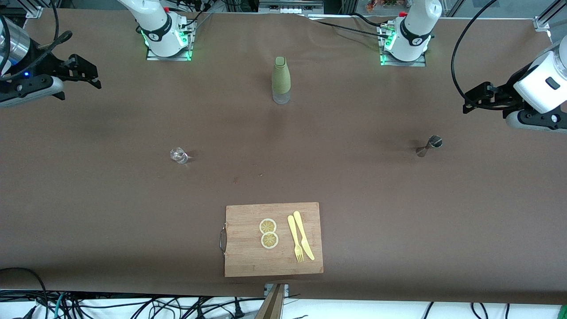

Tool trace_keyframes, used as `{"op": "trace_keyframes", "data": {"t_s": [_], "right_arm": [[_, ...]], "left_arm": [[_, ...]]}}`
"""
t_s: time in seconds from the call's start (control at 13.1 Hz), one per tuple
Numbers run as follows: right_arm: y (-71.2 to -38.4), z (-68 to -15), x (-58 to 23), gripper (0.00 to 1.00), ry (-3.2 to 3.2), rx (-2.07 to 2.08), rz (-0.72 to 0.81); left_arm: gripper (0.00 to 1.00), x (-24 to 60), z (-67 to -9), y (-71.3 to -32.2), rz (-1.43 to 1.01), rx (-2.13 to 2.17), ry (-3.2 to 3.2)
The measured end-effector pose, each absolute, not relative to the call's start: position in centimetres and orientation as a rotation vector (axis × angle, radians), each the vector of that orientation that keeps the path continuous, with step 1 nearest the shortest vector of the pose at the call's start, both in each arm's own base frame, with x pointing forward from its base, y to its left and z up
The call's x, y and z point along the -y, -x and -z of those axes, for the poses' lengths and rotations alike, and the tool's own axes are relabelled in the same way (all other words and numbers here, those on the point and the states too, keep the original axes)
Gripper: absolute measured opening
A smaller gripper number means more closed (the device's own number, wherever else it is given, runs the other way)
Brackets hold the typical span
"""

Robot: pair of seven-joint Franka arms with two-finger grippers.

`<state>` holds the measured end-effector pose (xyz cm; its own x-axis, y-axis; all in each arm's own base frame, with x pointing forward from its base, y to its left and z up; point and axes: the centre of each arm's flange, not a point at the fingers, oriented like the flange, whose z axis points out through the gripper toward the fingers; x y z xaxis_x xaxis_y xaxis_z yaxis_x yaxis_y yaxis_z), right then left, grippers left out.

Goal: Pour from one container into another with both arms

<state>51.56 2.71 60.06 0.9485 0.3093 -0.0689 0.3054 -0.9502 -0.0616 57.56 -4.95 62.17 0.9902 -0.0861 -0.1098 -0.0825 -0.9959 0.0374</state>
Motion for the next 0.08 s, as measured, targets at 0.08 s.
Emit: {"op": "trace_keyframes", "data": {"t_s": [0.08], "right_arm": [[-51.49,-60.17,-2.61,0.99,3.057,0.480,-0.119]], "left_arm": [[1.00,4.95,-62.18,-57.56,0.173,0.131,-3.101]]}}
